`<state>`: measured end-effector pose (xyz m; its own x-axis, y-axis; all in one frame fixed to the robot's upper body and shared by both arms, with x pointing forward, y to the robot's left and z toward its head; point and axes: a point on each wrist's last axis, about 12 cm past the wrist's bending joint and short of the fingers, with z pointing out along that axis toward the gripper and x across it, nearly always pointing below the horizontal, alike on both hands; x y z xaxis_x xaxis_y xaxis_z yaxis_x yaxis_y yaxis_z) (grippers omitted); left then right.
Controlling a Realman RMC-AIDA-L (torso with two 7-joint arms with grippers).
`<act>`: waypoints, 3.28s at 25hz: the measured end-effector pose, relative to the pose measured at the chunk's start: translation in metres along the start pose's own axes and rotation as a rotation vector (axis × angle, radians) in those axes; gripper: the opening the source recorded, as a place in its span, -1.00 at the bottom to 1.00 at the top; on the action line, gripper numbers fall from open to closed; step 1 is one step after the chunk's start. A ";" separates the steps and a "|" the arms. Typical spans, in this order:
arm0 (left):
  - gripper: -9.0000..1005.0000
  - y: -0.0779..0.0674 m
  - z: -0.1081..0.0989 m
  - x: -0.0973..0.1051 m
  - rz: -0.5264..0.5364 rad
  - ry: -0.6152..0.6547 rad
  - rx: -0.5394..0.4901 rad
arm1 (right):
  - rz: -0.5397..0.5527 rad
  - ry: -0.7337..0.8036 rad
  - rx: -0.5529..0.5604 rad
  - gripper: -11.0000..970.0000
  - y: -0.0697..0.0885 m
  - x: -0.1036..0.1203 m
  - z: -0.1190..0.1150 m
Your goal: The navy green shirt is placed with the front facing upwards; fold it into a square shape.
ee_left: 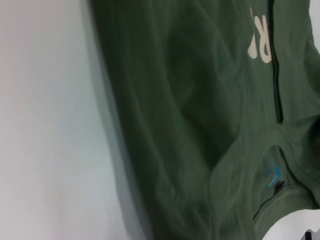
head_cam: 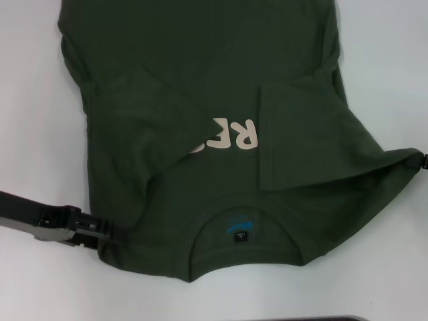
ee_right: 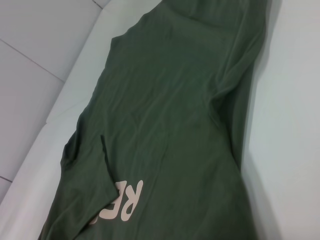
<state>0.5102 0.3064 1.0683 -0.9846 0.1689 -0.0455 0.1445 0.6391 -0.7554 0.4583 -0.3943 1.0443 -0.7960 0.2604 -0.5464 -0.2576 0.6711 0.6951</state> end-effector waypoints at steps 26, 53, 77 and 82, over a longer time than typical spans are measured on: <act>0.46 -0.002 0.000 -0.006 0.011 -0.008 -0.019 | -0.009 -0.001 -0.004 -0.98 0.001 -0.004 0.002; -0.47 -0.004 0.009 -0.013 0.064 0.039 -0.099 | -0.008 -0.005 -0.001 -0.98 0.001 -0.004 0.002; -0.85 0.001 -0.030 -0.008 0.165 0.058 -0.115 | 0.057 0.007 -0.024 -0.98 0.003 0.044 0.004; -0.85 0.005 -0.039 -0.006 0.183 0.056 -0.127 | 0.080 0.011 -0.057 -0.98 0.006 0.065 0.008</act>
<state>0.5206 0.3377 1.0905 -0.9342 0.3303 -0.1349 0.3352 0.6829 -0.6490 0.4091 -0.3679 1.0093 -0.8214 0.3036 -0.4829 -0.2235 0.6077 0.7621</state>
